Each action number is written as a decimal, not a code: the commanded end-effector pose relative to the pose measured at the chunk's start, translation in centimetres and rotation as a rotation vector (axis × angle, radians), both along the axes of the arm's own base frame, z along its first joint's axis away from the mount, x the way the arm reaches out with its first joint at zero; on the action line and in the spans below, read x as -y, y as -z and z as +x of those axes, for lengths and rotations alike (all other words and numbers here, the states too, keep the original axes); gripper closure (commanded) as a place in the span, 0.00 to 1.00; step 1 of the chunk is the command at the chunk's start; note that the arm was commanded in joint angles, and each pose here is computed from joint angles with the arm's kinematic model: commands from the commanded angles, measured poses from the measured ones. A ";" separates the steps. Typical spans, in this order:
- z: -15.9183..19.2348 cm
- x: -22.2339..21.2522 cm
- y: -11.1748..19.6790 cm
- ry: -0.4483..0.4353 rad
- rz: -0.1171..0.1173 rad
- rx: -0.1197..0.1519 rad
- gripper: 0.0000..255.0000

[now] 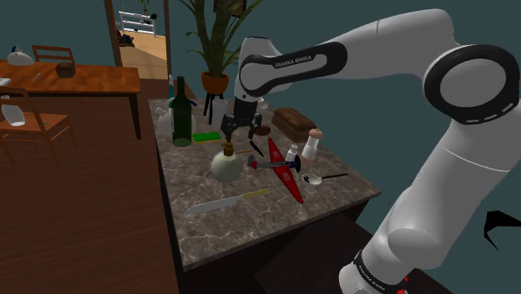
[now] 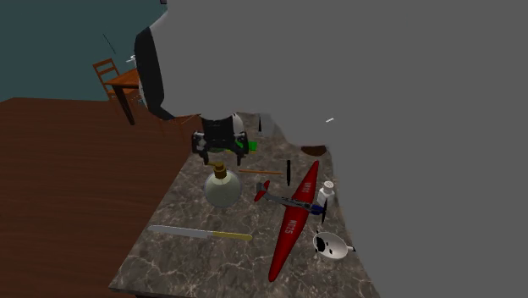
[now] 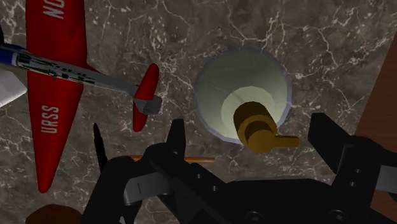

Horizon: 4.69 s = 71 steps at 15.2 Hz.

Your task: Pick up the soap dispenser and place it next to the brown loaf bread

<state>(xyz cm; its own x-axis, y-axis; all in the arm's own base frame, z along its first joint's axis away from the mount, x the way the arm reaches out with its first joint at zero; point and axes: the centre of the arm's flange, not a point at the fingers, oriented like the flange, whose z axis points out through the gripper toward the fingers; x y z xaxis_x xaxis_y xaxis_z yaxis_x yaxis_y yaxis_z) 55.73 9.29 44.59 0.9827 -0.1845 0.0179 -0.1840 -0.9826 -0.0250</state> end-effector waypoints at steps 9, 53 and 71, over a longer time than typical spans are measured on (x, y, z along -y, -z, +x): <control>3.7 -2.0 5.7 0.004 0.012 -0.006 0.00; 3.7 -2.0 -6.7 0.004 0.012 -0.006 1.00; 3.7 -2.0 -16.2 0.004 0.012 -0.006 1.00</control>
